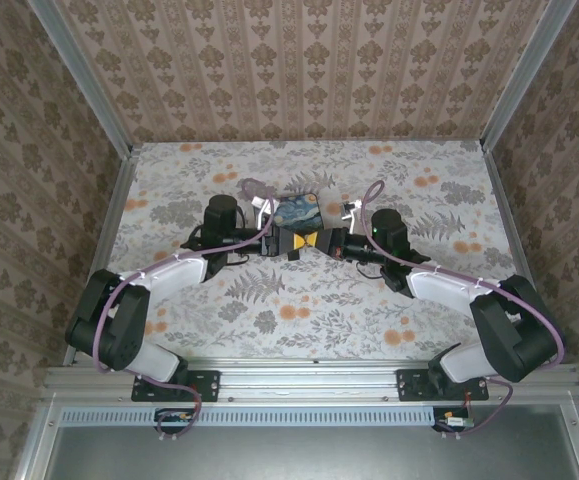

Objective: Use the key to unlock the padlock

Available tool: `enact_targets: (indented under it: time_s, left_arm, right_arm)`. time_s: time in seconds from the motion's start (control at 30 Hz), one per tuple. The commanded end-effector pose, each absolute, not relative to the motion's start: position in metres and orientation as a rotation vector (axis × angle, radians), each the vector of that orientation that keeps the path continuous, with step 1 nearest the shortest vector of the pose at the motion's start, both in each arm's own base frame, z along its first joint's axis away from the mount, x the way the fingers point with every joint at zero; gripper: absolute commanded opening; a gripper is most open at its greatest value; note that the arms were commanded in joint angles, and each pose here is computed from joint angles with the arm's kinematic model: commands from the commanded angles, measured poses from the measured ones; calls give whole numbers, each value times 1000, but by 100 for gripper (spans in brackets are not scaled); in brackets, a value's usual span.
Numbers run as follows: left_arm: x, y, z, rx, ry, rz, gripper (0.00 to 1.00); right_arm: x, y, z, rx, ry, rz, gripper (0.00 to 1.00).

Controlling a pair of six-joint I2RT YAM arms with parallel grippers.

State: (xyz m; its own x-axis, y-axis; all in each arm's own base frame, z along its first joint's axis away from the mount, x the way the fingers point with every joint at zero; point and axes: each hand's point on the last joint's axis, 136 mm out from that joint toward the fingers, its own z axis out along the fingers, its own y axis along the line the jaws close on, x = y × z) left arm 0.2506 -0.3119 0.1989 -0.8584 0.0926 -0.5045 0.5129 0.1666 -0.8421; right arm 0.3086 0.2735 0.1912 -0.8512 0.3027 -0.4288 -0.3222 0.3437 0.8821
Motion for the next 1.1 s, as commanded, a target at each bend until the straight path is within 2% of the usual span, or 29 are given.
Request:
enact_targets:
  time_s: [0.0,0.17,0.4,0.47,0.6,0.7,0.9,1.07]
  left_arm:
    - [247,-311,201,603,2090,-1760,29]
    - [246,-311,204,611,2076,-1760,25]
    - [246,-311,204,621,2075,-1758,2]
    - [245,-311,206,637,2075,-1760,0]
    - [238,-311,207,718,2126,-1735,0]
    - [222,-311,206,829,2168,-1737,0]
    - [196,-319,214,1016,2197,-1758,0]
    - [188,-322,221,1082,2201,-1772,0]
  right_arm:
    - [318,274,203,-5,2025,1527,0]
    - [318,274,202,1,2029,1523,0]
    - [316,276,200,-10,2037,1525,0]
    - [312,275,197,-34,2057,1511,0]
    - [298,254,170,-258,2207,1239,32]
    - [301,230,175,-340,2175,1213,45]
    - [281,243,211,-717,1947,1342,46]
    - [266,251,222,-892,1836,1449,46]
